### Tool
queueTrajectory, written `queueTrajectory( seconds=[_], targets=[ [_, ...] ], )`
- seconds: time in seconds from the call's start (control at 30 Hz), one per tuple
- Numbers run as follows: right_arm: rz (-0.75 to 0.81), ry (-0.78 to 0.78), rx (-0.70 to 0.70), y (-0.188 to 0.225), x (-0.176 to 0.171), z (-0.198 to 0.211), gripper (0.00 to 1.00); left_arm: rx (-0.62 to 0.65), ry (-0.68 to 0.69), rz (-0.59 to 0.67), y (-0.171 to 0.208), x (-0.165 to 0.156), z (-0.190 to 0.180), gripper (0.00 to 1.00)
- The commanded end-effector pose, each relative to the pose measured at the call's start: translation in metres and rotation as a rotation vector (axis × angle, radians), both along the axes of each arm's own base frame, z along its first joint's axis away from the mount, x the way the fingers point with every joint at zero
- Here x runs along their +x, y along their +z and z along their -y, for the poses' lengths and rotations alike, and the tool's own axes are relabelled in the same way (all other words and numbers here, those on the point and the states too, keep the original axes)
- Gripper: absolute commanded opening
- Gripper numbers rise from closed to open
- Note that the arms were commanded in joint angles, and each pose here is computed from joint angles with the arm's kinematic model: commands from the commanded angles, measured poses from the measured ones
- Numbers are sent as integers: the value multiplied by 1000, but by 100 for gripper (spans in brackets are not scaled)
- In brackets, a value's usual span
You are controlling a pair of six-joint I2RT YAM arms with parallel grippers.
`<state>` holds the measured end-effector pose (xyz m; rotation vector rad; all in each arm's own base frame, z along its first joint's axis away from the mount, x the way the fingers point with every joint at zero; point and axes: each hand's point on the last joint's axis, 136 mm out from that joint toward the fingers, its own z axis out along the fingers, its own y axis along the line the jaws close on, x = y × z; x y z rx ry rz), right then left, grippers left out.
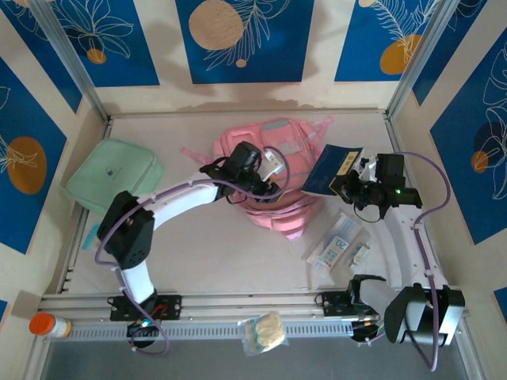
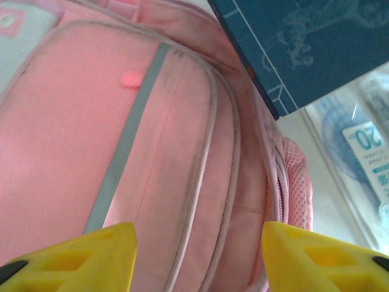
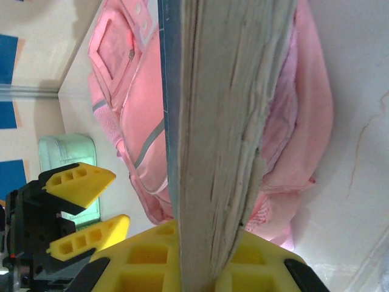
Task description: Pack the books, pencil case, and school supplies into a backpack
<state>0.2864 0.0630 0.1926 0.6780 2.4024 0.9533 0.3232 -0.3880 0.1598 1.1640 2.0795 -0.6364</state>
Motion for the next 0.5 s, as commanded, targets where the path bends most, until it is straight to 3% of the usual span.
queueTrajectory(
  seconds=[0.0,0.3,0.37,0.47],
  targets=[
    [26,-1,16,6,-5,3,0,139,-103,63,-15,-2,12,57],
    [36,-28,2,5,-7,11,0,292,-121,72,-55,19,27,61],
    [36,-29,4,4,-7,12,0,309,-94,84,-59,26,26,58],
    [42,-29,7,5,-7,12,0,317,-54,126,-60,36,25,45]
  ],
)
